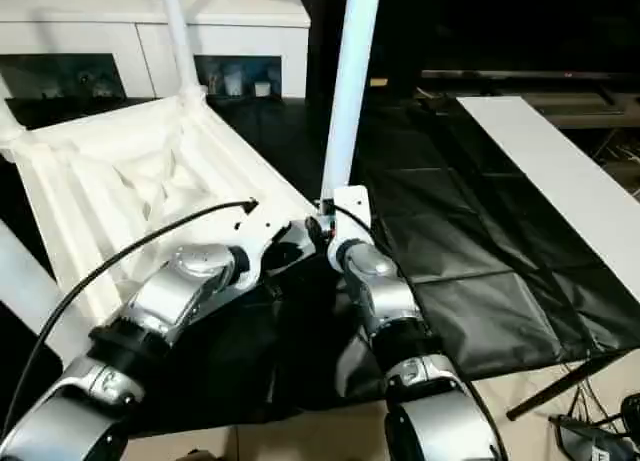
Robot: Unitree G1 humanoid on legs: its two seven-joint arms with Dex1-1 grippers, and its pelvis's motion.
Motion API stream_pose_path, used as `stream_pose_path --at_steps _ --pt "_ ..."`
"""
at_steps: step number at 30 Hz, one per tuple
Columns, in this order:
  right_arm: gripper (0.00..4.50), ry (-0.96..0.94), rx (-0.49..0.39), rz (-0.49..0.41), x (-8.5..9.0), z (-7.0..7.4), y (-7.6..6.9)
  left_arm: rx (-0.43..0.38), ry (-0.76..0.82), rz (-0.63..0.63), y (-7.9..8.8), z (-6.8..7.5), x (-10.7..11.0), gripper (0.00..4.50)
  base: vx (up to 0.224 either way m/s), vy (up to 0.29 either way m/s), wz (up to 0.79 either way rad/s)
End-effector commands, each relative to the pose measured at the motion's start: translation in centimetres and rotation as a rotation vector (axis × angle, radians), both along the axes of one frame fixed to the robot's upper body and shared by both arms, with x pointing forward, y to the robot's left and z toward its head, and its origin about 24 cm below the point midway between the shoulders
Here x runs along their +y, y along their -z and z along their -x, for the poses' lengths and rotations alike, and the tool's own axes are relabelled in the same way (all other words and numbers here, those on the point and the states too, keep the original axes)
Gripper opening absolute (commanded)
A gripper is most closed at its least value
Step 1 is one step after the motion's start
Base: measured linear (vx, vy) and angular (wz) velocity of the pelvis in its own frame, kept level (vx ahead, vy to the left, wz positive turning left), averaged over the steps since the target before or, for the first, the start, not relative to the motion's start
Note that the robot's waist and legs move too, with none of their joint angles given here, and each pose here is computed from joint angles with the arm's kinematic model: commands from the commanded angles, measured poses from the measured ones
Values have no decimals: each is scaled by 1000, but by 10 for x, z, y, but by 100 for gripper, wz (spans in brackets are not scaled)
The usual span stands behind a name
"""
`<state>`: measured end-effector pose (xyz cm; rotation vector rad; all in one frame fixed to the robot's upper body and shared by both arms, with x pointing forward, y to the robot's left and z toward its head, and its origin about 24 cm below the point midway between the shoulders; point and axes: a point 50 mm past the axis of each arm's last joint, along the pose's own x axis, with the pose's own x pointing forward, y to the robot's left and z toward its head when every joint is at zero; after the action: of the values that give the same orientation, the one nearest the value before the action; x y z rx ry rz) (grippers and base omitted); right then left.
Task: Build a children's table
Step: Rotate leg to tighten
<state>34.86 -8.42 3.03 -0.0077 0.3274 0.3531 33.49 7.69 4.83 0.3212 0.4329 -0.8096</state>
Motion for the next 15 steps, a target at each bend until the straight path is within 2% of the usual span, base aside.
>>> stream_pose_path --at_steps 1,3,4,9,15 --pt "351 -136 -11 -2 18 7 0 -46 3 -23 -2 -2 9 0 0 0 0" --pt "363 -177 -24 -34 9 8 -6 -34 52 -28 0 3 15 0 0 0 0" --pt "388 -208 -32 -34 3 10 -8 -20 62 -36 1 5 20 0 0 0 0" --pt "388 -403 -55 -32 -27 26 -14 -8 202 -16 -3 16 30 0 0 0 0" --pt "388 -630 -36 -12 -55 52 -17 49 504 55 -14 40 34 0 0 0 0"
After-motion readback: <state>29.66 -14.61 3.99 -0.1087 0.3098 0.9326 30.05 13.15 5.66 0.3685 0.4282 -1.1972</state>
